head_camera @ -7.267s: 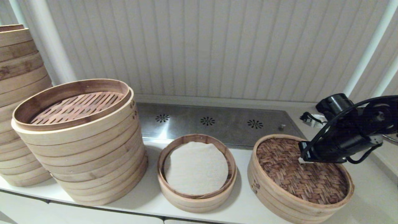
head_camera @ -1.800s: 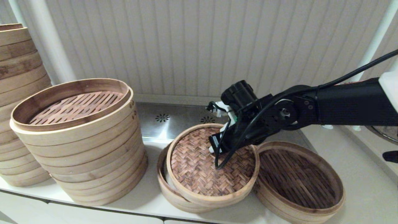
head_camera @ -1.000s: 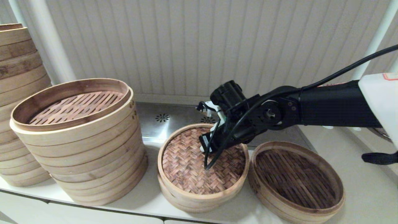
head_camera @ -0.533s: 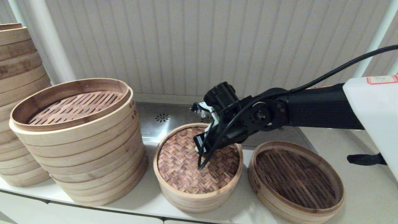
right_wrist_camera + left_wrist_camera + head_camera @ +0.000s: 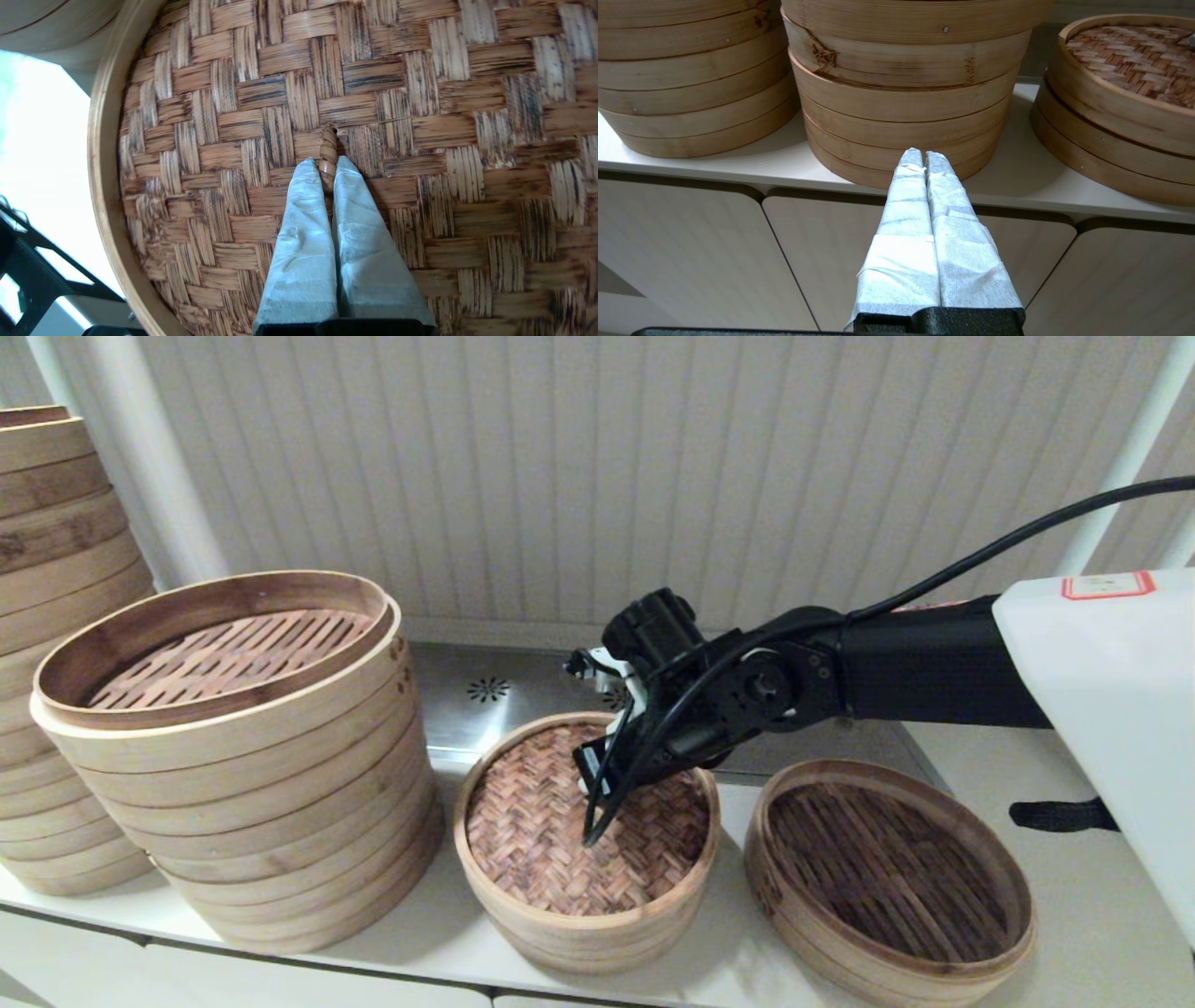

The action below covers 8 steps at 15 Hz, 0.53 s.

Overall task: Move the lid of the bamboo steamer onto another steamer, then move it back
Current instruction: Put the steamer

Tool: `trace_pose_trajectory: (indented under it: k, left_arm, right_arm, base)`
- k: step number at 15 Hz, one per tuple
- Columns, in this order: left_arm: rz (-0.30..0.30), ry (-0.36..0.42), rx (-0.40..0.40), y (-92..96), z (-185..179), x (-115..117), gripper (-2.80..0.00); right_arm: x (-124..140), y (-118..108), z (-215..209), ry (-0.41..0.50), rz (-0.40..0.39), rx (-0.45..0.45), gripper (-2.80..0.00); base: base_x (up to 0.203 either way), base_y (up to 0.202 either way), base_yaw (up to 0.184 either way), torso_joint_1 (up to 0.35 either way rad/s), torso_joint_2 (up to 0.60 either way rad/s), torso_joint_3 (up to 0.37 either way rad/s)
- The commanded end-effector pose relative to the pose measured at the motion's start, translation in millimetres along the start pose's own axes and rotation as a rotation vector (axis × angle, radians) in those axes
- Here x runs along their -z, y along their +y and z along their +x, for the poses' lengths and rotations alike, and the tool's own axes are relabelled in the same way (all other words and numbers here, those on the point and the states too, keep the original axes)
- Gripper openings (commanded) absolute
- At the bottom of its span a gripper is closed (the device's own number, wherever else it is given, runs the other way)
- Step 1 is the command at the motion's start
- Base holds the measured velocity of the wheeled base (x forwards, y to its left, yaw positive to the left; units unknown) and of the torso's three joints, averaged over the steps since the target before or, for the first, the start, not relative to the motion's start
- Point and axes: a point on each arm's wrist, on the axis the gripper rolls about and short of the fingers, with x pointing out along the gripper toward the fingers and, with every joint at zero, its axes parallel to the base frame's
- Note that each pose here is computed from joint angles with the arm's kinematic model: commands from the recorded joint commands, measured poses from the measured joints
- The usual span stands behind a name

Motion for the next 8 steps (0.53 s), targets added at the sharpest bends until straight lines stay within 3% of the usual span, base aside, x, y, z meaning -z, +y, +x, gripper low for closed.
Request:
trace_pose_trajectory:
  k: [1,8]
  left_arm:
    - [0.000,0.002,0.000,0.0,0.1,0.0,-2.80]
    - [0.000,0.002,0.000,0.0,0.1,0.0,-2.80]
  right_arm:
    - [-2.4,-0.7,-2.9,-0.009,0.002,0.000,-2.80]
    - [-0.1,-3.5,6.0,0.007,0.005,0.004,-2.80]
  base:
    - [0.000,0.000,0.000,0.000,0.00,0.000]
    - [0.000,0.000,0.000,0.000,0.00,0.000]
